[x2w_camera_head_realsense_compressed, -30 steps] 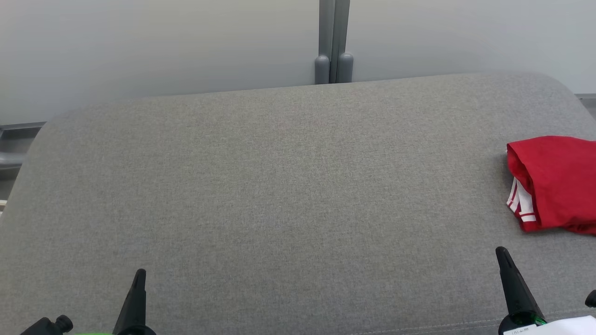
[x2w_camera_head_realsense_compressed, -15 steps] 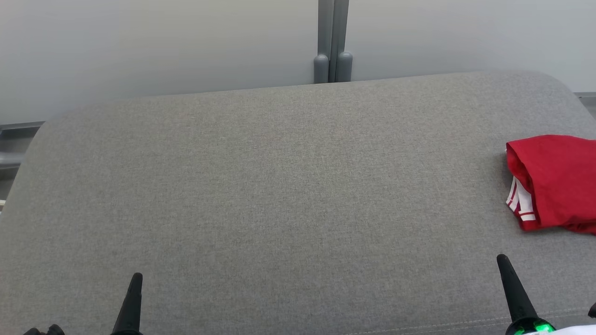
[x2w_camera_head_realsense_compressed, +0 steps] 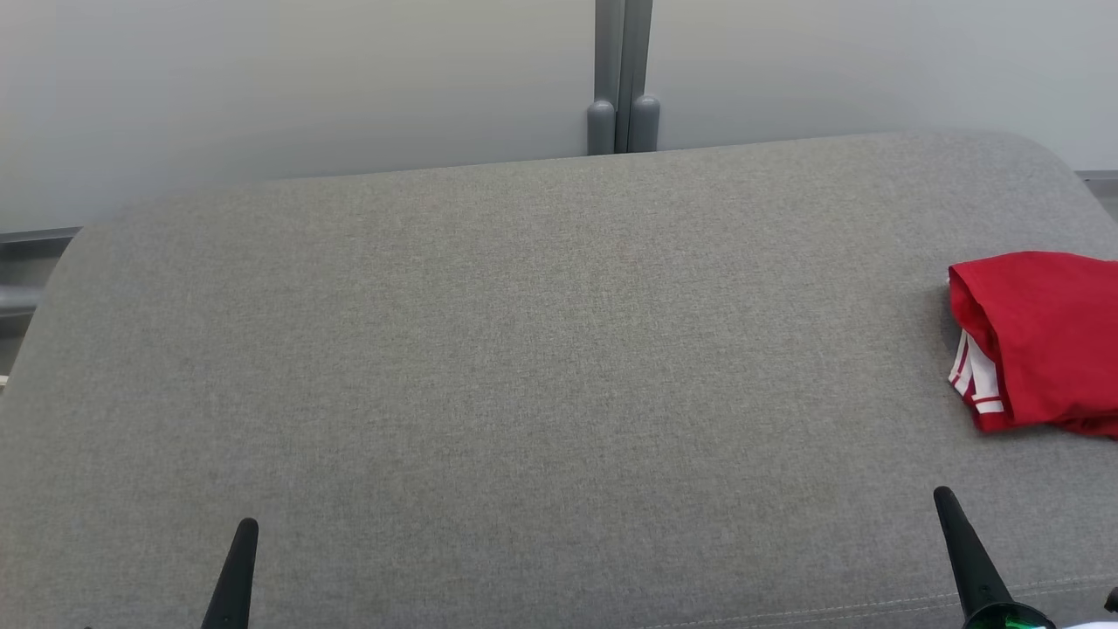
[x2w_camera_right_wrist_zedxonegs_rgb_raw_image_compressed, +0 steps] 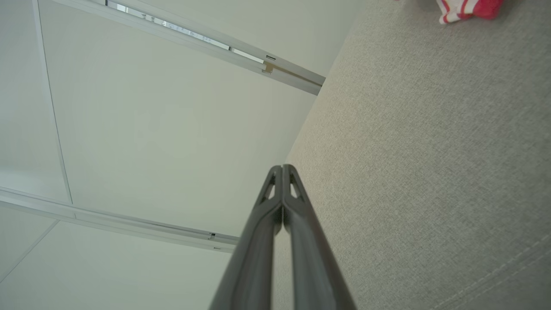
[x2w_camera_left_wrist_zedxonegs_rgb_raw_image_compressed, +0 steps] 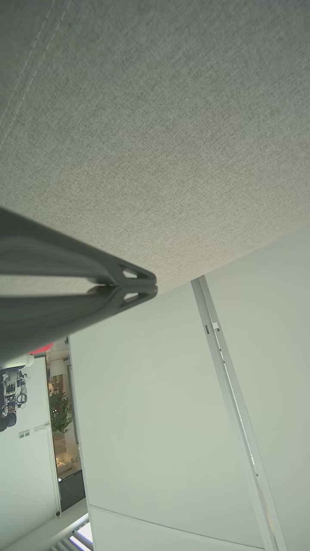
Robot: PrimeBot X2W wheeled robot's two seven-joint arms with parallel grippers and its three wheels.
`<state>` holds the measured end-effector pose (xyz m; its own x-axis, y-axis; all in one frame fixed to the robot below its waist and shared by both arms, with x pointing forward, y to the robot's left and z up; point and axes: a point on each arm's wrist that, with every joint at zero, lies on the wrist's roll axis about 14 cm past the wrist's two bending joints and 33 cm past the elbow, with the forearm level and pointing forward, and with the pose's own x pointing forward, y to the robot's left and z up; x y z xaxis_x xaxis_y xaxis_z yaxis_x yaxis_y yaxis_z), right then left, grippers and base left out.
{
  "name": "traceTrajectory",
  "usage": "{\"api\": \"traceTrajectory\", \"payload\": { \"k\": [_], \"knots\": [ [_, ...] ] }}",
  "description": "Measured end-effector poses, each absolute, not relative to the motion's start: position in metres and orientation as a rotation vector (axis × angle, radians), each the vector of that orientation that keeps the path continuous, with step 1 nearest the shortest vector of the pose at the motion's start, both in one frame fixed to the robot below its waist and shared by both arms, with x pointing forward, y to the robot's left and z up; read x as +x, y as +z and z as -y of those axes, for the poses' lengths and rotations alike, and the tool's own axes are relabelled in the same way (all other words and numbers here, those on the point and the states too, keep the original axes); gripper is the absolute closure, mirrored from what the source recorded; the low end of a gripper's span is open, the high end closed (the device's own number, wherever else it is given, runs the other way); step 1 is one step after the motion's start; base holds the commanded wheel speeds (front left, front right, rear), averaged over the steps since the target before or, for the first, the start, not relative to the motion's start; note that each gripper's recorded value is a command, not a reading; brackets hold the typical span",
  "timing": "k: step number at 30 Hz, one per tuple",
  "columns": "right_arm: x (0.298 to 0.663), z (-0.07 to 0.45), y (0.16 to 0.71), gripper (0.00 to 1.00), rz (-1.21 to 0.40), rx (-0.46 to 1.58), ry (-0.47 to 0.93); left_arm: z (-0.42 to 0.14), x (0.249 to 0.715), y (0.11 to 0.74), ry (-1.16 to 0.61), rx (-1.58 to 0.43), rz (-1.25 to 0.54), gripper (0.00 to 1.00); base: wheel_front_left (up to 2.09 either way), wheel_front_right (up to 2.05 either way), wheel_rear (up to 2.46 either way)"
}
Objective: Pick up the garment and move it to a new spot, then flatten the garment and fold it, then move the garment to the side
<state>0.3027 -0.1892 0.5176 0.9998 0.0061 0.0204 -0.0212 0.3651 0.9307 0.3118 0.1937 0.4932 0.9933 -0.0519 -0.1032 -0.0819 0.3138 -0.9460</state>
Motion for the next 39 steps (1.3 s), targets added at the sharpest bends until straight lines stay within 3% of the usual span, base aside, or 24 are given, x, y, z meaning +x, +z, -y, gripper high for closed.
{"api": "traceTrajectory", "payload": {
  "k": [39],
  "knots": [
    [0.292,0.193,0.51,1.0,0.013,1.527,-0.022,-0.205,0.302,0.506,-0.014,-1.534,-0.039,1.0,0.0,0.0,0.0]
  ]
}}
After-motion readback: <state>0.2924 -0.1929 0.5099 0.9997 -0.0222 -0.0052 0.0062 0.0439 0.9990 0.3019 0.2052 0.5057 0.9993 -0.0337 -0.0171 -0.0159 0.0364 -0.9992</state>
